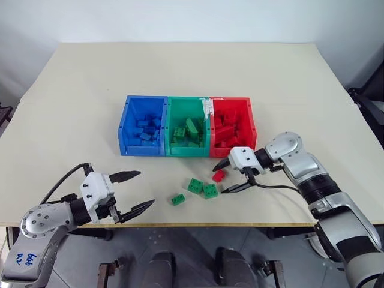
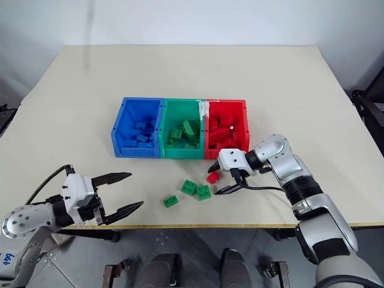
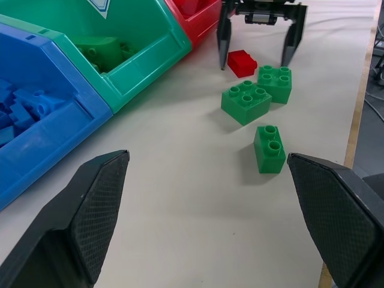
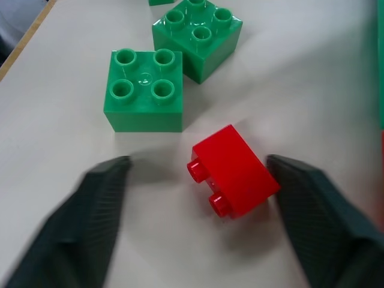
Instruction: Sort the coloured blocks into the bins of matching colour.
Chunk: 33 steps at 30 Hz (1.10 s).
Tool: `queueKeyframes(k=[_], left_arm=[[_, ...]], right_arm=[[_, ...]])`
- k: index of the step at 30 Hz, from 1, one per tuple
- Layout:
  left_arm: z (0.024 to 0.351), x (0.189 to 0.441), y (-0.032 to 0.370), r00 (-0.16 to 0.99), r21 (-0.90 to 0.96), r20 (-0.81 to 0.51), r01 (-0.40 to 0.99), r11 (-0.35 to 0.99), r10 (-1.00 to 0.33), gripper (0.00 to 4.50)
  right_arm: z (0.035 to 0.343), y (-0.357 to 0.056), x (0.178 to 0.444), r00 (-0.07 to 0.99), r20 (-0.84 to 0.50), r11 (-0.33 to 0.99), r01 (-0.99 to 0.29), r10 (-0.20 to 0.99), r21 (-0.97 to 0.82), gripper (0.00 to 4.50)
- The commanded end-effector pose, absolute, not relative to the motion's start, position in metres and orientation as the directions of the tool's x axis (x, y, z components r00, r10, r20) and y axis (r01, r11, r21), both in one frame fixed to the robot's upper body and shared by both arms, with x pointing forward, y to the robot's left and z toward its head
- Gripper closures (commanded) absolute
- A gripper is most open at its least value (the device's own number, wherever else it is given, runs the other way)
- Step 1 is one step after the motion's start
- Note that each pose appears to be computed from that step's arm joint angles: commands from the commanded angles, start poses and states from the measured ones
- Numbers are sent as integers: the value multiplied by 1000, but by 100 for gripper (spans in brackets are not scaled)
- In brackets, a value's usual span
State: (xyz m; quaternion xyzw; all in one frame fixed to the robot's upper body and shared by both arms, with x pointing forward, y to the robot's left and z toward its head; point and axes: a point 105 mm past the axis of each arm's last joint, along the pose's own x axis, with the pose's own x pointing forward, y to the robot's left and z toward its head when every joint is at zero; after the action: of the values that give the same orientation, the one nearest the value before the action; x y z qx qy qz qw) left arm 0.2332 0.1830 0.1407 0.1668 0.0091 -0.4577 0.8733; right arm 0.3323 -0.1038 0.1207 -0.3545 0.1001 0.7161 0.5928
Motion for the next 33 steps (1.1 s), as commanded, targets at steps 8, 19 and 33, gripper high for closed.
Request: queueKeyframes(k=[8,19,33], left_arm=[[159,237,173,553,314,-84,804,505,-829,0],[158,239,189,611,298,-61,765,570,-789,0],[154,239,196,620,274,-94,768,579,-779,0]], right_arm=[[147,-129,323,25,-491,-120,-958,871,-261,363],[242,-152,395,540,-102,495,-821,836,-284,363],[242,-153,363,381,-60,338,-873,923,-352,2]])
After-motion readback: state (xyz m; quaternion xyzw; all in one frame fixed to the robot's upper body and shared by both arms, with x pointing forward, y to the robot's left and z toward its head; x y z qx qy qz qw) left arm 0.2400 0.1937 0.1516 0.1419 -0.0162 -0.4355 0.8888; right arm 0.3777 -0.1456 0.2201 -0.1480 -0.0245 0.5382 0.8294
